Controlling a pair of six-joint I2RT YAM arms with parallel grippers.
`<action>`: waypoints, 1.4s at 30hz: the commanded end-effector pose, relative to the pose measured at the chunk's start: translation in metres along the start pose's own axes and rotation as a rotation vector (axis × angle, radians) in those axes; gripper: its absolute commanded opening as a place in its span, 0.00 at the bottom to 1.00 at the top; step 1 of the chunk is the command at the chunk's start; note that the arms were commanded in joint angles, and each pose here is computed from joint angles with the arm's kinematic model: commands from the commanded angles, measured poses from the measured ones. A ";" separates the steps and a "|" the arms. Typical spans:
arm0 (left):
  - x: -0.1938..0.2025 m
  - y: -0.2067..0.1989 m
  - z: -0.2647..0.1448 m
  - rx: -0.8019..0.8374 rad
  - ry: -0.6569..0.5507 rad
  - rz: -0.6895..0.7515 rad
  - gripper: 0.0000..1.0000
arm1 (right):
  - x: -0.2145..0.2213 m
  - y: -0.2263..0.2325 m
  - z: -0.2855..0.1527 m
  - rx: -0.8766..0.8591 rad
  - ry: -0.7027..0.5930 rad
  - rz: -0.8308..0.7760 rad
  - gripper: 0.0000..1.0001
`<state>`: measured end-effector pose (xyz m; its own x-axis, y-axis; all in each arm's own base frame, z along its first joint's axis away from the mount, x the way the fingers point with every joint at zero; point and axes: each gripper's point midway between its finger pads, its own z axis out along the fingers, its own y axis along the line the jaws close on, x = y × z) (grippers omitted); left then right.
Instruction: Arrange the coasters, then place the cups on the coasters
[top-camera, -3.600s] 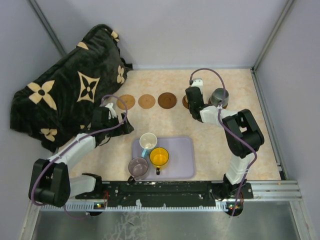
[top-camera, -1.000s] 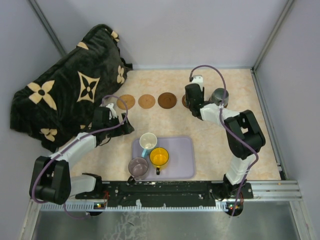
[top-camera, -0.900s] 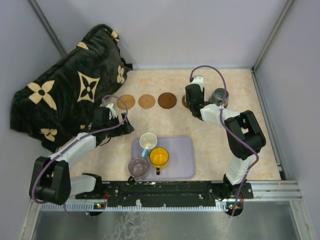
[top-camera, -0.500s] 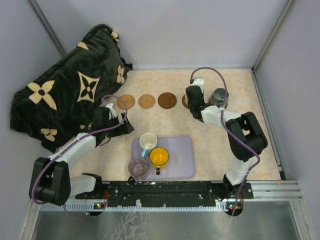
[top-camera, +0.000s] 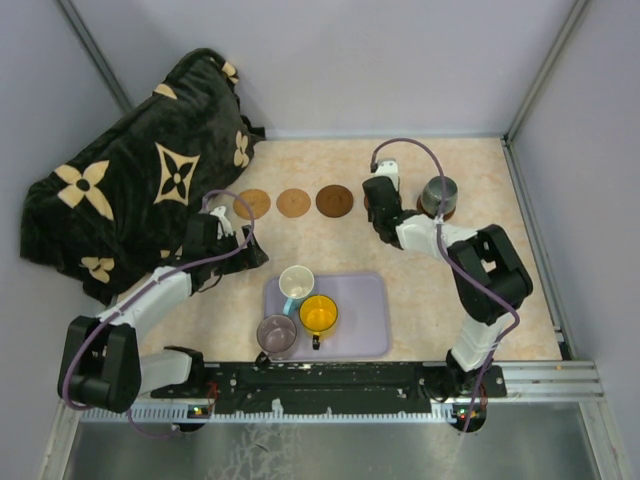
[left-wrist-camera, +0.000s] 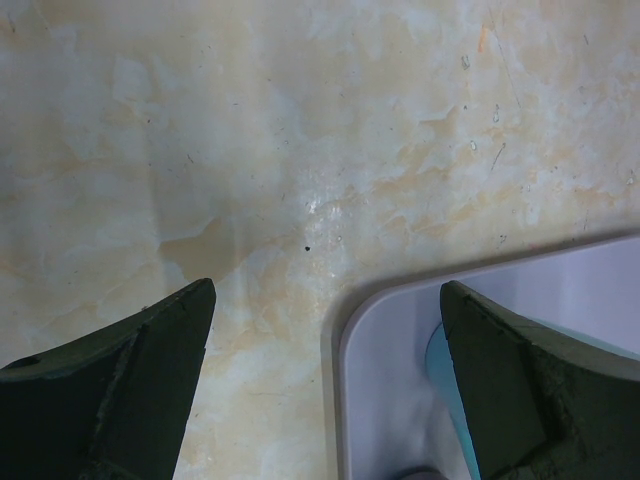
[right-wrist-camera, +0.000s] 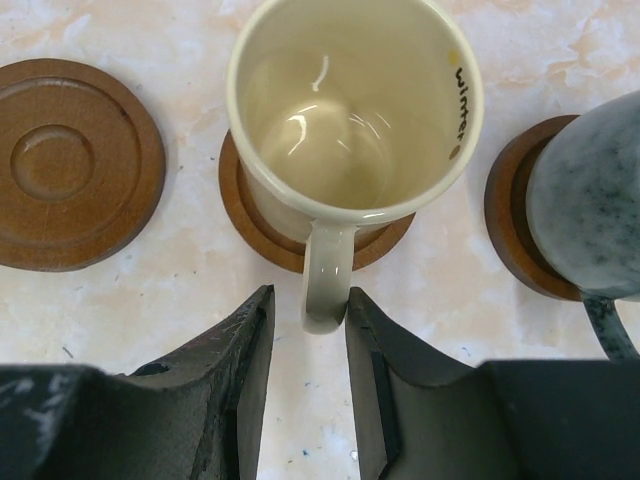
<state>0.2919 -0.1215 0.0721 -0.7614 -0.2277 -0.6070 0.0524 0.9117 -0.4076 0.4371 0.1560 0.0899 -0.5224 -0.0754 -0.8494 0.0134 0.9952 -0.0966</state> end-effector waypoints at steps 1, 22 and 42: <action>-0.003 -0.007 -0.004 0.028 -0.021 0.005 1.00 | -0.032 0.004 -0.015 0.001 -0.087 0.042 0.35; 0.000 -0.006 -0.006 0.024 -0.018 0.005 1.00 | -0.039 -0.027 -0.053 0.087 -0.123 0.132 0.40; -0.009 -0.025 -0.028 -0.006 -0.065 0.109 1.00 | -0.013 0.021 -0.130 -0.116 -0.039 0.039 0.38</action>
<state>0.2780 -0.1285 0.0862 -0.7427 -0.1893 -0.6424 0.0942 0.9202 -0.3800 0.3574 0.1749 0.1544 -0.4829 -0.0369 -0.8749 -0.0294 0.9992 -0.0259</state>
